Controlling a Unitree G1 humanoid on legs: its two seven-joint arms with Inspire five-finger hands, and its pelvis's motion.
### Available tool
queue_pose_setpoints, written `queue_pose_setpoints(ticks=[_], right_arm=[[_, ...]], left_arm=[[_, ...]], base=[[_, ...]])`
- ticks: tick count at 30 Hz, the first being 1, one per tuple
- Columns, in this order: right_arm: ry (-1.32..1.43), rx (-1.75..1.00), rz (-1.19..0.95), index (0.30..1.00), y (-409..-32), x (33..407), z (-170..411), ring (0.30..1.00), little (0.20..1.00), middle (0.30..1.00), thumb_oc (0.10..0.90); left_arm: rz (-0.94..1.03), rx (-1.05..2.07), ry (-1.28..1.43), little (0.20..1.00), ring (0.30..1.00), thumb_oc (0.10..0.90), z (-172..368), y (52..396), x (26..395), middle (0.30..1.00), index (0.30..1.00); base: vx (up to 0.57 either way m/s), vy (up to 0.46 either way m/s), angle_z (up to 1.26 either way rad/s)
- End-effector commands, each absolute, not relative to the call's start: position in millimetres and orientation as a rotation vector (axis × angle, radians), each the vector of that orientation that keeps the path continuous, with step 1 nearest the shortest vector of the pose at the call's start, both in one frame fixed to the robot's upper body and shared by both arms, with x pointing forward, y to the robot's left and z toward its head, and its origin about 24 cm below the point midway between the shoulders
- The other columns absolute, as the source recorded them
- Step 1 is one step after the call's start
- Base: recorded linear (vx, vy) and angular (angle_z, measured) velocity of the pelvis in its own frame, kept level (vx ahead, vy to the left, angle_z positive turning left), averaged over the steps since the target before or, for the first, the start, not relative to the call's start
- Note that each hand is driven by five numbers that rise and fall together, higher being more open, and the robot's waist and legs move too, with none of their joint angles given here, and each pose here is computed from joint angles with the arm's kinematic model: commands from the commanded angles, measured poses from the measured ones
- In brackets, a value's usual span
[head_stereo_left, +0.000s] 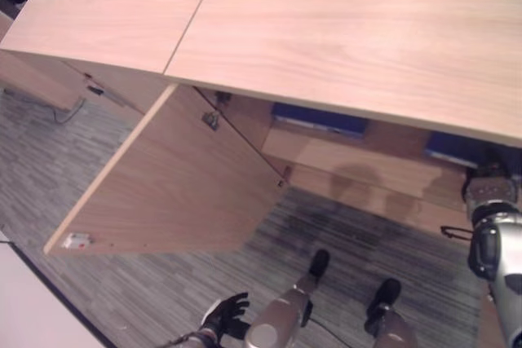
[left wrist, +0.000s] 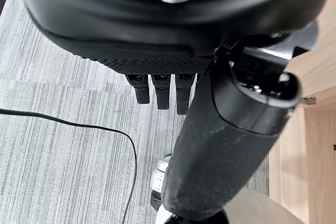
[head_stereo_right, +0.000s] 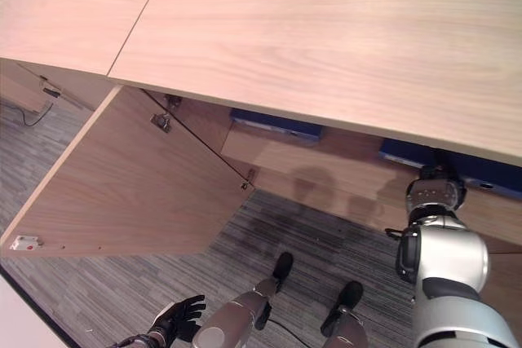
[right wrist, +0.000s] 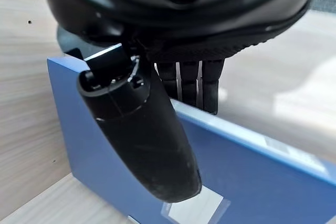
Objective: Put the empty folder in the office cabinet
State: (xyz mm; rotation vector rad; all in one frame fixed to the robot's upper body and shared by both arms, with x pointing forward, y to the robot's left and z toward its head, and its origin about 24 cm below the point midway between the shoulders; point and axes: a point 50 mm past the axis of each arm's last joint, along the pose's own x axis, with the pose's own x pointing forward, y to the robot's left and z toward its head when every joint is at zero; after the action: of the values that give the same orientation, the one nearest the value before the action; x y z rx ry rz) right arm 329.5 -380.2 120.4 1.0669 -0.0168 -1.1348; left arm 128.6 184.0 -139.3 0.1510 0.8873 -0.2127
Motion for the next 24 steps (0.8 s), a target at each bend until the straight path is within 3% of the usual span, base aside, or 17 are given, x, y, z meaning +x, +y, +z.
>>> queue_pose_setpoints(ticks=[1, 12, 24], right_arm=[[-0.238, 1.009, -1.139, 0.900, -419.1, 313.9, 176.2, 0.900, 0.900, 0.900, 0.800], [-0.272, 1.008, -1.182, 0.900, -432.7, 303.5, 195.5, 0.900, 0.900, 0.900, 0.800], [-0.131, 1.031, -1.154, 0.900, -409.7, 314.2, 144.6, 0.900, 0.900, 0.900, 0.800]], left_arm=[[-0.269, 0.239, 0.812, 0.900, 0.900, 0.800, -129.3, 193.5, 149.1, 0.900, 0.900], [-0.307, 0.257, 0.827, 0.900, 0.900, 0.800, -132.2, 188.4, 143.9, 0.900, 0.900], [-0.289, 0.226, 0.800, 0.900, 0.900, 0.800, -128.1, 184.6, 156.1, 0.900, 0.900]], base=[[0.03, 0.005, 0.20], [0.02, 0.003, 0.06], [-0.01, 0.017, -0.03]])
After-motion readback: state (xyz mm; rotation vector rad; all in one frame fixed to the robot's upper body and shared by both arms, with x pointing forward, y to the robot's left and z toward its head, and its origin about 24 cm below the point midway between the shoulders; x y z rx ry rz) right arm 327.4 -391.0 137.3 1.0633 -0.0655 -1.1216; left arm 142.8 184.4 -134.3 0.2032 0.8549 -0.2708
